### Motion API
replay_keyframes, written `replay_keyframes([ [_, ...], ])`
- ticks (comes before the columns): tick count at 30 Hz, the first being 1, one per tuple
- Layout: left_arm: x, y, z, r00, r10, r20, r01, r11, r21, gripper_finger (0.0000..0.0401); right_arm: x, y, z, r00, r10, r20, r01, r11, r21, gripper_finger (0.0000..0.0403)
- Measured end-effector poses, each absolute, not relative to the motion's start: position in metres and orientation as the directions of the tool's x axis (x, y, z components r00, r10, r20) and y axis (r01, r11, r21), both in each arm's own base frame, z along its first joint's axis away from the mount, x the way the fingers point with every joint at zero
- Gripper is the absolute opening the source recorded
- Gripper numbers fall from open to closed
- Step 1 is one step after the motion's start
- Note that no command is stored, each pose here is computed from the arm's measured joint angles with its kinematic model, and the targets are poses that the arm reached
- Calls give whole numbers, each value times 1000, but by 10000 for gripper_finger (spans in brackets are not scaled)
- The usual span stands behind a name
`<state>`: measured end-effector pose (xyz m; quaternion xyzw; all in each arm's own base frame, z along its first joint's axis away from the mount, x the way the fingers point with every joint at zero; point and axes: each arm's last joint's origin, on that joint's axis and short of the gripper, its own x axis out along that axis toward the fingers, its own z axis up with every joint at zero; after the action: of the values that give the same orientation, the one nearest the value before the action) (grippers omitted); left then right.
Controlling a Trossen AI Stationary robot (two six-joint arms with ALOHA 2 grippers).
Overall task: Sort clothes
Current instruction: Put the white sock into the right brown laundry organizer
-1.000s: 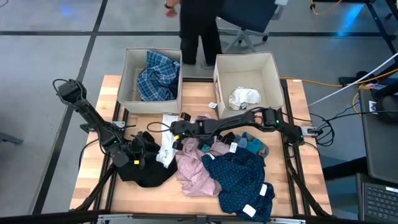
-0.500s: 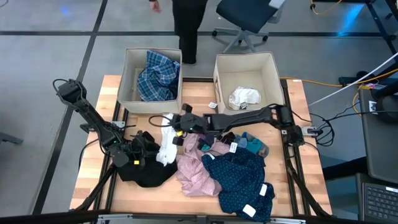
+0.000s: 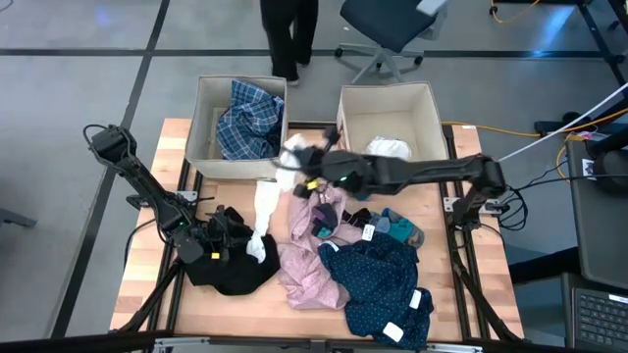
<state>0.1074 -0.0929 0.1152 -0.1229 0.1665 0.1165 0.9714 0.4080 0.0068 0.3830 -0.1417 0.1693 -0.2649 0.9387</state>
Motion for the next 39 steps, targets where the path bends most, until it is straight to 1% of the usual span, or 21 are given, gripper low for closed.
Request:
replay_keyframes([
  [3,107,-93,115,917,185,-352,-269,941,-207,172,386,3,406,759,-619,-203,511,759,-404,13],
  [5,107,-93,115,917,185,-352,-274,935,-223,172,371,-1,417,710,-677,-192,554,706,-442,12],
  [9,107,-93,115,917,185,-352,-277,933,-230,172,344,-9,435,628,-758,-175,626,626,-466,12],
  [12,107,-93,115,917,185,-352,-277,932,-232,172,328,-12,443,577,-798,-174,653,578,-490,12],
  [18,107,-93,115,917,184,-353,-278,931,-236,172,302,-29,448,423,-887,-186,699,451,-555,12],
  [25,107,-93,115,917,182,-354,-276,931,-237,172,276,-69,429,213,-926,-311,739,361,-569,12],
  [30,107,-93,115,917,182,-354,-276,932,-236,172,267,-92,404,83,-923,-375,762,302,-573,12],
  [33,107,-93,115,917,182,-354,-276,932,-236,172,266,-103,388,62,-902,-428,773,315,-551,12],
  [36,107,-93,115,917,182,-354,-276,932,-236,172,267,-113,368,68,-865,-497,785,354,-509,12],
  [39,107,-93,115,917,182,-354,-276,932,-236,172,266,-122,351,64,-839,-541,820,353,-450,14],
])
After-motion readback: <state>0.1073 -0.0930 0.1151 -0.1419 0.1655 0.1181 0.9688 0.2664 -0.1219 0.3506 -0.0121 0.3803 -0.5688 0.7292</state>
